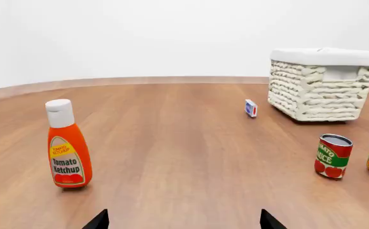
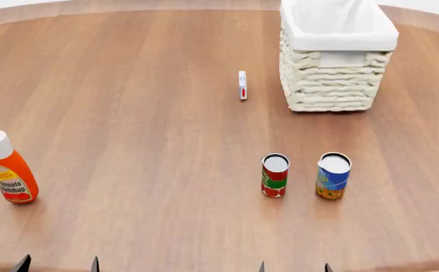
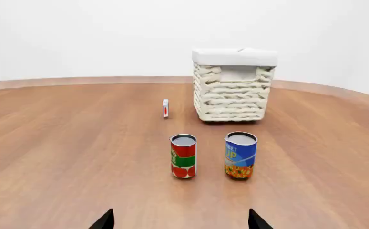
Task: Pick up the alphabet soup and the cream cheese box, and put them in the basket.
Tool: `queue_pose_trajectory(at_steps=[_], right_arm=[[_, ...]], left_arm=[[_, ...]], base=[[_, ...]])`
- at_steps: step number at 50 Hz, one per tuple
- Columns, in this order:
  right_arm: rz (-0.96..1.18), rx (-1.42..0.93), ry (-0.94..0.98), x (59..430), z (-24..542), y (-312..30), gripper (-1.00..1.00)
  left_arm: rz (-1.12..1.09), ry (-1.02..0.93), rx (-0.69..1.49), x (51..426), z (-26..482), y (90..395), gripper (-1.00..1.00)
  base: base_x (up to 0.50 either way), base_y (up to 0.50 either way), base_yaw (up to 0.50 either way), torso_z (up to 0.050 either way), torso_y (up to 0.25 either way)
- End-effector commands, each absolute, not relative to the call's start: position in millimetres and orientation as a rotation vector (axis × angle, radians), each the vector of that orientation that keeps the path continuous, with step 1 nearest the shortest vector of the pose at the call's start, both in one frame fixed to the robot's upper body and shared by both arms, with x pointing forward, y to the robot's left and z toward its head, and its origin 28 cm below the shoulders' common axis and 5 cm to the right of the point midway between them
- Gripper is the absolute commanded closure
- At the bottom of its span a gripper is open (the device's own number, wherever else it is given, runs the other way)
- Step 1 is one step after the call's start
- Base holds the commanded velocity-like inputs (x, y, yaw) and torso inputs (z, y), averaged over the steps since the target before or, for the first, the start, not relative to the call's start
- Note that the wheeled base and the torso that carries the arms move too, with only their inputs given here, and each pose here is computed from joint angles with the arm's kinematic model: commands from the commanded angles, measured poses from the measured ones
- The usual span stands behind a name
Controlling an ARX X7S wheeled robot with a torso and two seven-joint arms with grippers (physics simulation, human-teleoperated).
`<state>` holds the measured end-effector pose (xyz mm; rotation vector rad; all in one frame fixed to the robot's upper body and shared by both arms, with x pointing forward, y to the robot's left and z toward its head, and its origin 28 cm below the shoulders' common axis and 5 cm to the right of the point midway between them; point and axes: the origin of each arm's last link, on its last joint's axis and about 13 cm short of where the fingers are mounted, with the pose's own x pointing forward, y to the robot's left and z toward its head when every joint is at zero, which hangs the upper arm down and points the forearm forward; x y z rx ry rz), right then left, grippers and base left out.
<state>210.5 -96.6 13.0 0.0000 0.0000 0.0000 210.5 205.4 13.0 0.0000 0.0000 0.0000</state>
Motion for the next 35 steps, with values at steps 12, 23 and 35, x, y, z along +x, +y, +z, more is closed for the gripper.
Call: queue_pose_trajectory(at_steps=[12, 23, 35], right_arm=[[-0.028, -0.007, 0.023, 211.6, 12.7, -95.3, -1.0], [-0.023, -0.034, 0.031, 210.7, 12.5, -92.8, -1.0], [-0.039, -0.007, 0.03, 210.8, 15.7, -91.5, -1.0]], left_arm=[[0.009, -0.007, 0.005, 211.4, 12.6, 205.9, -1.0], [0.013, -0.011, 0.012, 211.3, 12.4, 205.9, -1.0], [0.013, -0.013, 0.021, 209.9, 13.5, 204.8, -1.0]], base=[[0.0, 0.0, 0.0, 0.0, 0.0], [0.0, 0.49, 0.0, 0.0, 0.0], [0.0, 0.11, 0.0, 0.0, 0.0]])
